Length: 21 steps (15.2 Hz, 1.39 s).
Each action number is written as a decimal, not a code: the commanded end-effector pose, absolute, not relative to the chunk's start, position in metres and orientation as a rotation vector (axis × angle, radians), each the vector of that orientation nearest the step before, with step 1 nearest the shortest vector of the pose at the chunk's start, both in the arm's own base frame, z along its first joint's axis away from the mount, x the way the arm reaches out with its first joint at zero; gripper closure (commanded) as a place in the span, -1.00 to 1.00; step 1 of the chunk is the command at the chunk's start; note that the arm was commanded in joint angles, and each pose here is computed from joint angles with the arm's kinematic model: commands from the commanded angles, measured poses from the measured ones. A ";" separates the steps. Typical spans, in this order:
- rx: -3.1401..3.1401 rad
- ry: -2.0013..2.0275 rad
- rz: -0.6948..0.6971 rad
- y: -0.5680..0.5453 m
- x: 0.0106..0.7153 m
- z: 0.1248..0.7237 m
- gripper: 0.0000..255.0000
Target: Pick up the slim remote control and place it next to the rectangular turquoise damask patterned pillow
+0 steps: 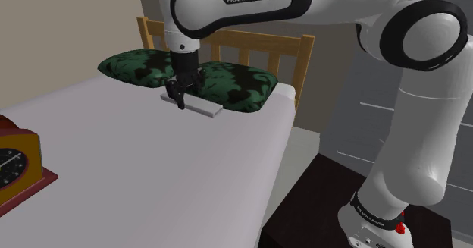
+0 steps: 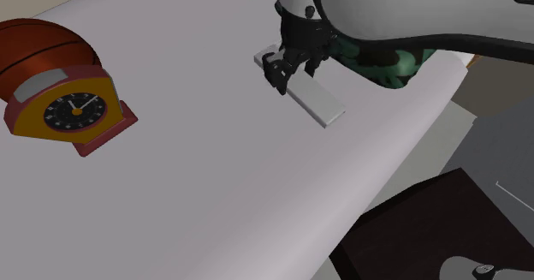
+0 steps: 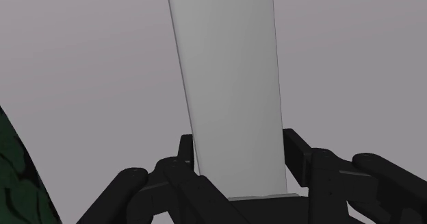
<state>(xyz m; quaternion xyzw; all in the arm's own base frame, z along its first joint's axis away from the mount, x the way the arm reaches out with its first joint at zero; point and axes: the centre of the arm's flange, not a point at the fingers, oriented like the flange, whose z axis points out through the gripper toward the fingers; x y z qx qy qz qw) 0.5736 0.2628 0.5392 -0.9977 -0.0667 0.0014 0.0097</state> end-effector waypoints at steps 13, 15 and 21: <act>-3.115 -0.210 0.004 0.076 0.570 0.539 1.00; -3.115 -0.210 0.004 0.050 0.569 0.539 1.00; -3.115 -0.210 0.004 0.040 0.569 0.513 1.00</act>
